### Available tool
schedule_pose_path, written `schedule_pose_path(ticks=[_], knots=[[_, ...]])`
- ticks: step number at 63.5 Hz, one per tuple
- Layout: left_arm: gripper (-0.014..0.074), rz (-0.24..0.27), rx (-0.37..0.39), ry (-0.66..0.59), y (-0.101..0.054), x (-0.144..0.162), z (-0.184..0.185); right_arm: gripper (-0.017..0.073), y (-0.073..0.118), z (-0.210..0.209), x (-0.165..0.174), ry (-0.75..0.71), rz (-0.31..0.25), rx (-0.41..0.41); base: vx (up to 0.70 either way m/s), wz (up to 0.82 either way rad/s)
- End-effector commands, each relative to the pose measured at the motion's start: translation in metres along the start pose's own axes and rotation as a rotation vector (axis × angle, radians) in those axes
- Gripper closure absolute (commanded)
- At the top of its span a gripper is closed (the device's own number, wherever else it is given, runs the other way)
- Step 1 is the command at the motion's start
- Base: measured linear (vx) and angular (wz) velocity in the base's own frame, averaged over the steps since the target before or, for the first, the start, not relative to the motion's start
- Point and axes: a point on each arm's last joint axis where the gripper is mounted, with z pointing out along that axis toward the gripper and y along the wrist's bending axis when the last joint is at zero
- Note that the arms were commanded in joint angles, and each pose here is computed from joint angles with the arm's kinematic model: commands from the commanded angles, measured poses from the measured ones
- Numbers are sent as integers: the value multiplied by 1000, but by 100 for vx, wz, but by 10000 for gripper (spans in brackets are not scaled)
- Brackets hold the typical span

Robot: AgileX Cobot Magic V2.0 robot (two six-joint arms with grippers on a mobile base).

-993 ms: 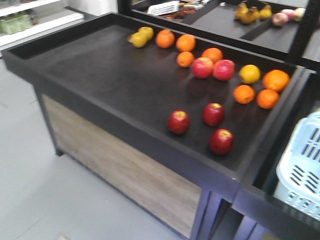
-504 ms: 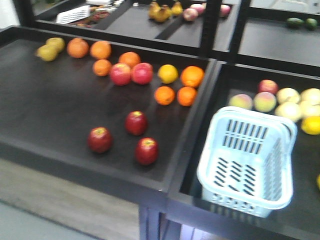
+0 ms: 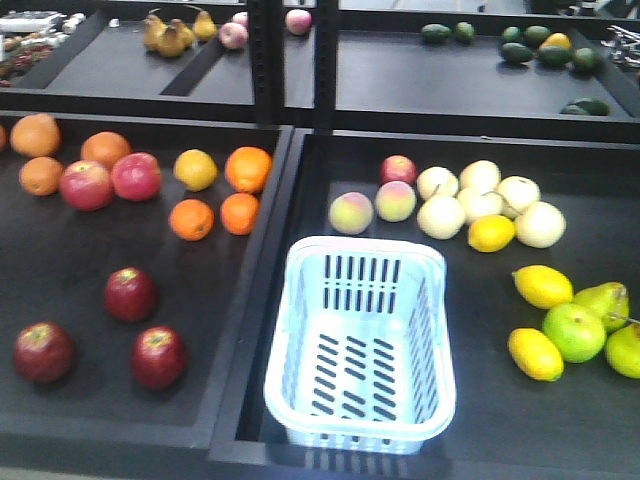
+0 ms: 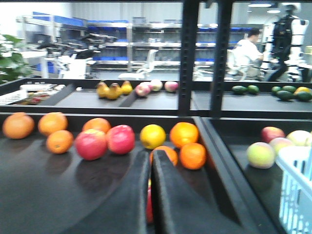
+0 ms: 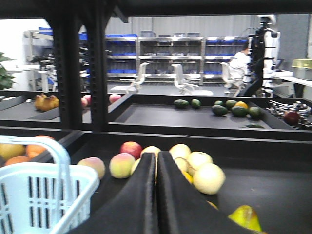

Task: Pick three apples into basket with both arms

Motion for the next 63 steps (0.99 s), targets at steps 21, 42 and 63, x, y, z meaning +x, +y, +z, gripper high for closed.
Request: schedule_pose_path(ticks=[21, 42, 63], knots=[[600, -18, 14, -77, -1, -6, -1, 568, 0, -1, -3, -80, -3, 3, 9, -24], [600, -18, 14, -77, -1, -6, -1, 568, 0, -1, -3, -80, -3, 3, 6, -8], [600, -18, 14, -77, -1, -6, -1, 568, 0, -1, -3, -80, -3, 3, 4, -2]])
